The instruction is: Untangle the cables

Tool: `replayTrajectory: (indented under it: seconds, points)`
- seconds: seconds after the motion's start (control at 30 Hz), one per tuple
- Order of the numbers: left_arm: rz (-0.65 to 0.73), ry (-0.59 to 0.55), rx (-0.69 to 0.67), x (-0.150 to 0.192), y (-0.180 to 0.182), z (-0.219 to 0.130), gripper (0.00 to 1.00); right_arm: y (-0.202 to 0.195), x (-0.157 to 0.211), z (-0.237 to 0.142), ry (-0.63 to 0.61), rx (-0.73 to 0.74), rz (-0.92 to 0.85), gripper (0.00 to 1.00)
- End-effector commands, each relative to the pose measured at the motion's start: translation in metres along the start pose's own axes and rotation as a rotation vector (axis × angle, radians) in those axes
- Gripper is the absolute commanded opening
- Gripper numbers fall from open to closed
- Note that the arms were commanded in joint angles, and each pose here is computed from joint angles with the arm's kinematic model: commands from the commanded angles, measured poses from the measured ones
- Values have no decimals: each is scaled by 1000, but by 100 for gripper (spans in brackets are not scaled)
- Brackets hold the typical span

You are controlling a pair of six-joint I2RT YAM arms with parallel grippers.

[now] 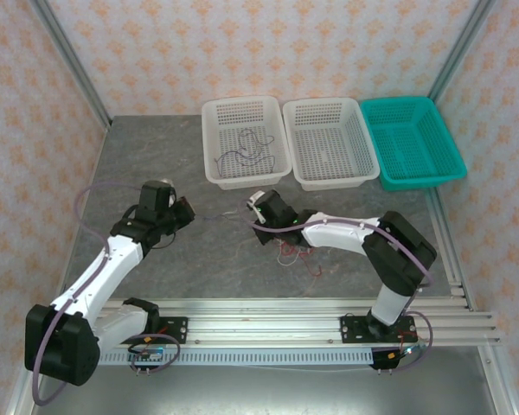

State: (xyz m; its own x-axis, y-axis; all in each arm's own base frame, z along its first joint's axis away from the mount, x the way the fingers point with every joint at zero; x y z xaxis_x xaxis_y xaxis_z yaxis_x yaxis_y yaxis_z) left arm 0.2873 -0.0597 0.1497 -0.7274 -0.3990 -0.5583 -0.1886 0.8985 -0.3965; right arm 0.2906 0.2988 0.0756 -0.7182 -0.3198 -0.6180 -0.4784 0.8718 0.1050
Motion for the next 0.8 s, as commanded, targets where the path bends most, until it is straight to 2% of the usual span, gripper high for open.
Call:
replayTrajectory:
  seconds: [0.0, 0.13, 0.23, 0.43, 0.57, 0.7, 0.77]
  points:
    - [-65, 8, -184, 3, 39, -6, 0, -40, 24, -7, 27, 151, 169, 0]
    - [-102, 25, -285, 6, 64, -8, 0, -75, 46, -20, 28, 215, 350, 0]
    - [-104, 33, -309, 8, 75, -6, 0, -103, 61, -33, 15, 289, 458, 0]
    - [-96, 29, -428, 7, 99, -10, 0, -150, 76, -65, -37, 505, 568, 0]
    - [-134, 25, -495, 6, 119, -16, 0, -188, 90, -87, -85, 631, 722, 0]
    - [-199, 15, -567, 11, 143, -28, 0, -210, 99, -103, -147, 648, 843, 0]
    - [-181, 6, -439, 10, 129, -16, 0, -197, 87, -98, -164, 519, 807, 0]
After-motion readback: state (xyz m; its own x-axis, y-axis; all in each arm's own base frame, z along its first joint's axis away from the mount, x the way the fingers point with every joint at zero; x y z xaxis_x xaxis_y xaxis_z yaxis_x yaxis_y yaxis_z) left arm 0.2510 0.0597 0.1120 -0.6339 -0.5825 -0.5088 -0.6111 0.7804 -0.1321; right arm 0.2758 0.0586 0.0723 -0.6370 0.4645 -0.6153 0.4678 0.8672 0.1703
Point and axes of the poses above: each hand's point on the last joint's axis, 136 mm out from that joint toward the fingers, its own z axis out along the fingers, its own y axis along the line the jaws close on, x = y × z, the point moved 2 cm from there along -z, back along the fingers, and after that the axes turned 11 degrees about z, right-handed, at the moved point
